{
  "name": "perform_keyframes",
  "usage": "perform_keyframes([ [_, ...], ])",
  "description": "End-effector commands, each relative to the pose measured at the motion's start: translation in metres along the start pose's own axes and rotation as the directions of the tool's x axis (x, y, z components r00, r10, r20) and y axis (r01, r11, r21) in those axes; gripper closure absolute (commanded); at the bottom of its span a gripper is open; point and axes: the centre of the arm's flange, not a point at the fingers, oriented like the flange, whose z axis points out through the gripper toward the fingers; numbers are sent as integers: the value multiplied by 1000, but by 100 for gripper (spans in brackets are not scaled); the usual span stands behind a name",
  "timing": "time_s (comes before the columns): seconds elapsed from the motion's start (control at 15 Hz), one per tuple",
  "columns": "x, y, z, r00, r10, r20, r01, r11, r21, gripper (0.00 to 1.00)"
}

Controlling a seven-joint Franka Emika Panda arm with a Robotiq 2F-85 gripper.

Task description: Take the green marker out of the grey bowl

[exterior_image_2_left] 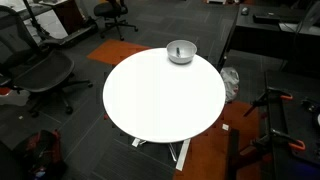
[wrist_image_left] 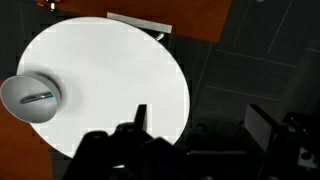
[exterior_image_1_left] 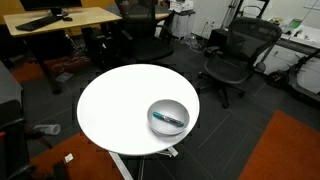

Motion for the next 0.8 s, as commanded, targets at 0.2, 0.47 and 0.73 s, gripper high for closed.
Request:
perform_keyframes([
  [0.2,0,0,0,1000,0,0,0,1000,0,0],
  [0.47,1,3,0,1000,7,-3,-7,1000,-7,0],
  [0.73,7,27,3,998,61,2,-61,998,-24,0],
])
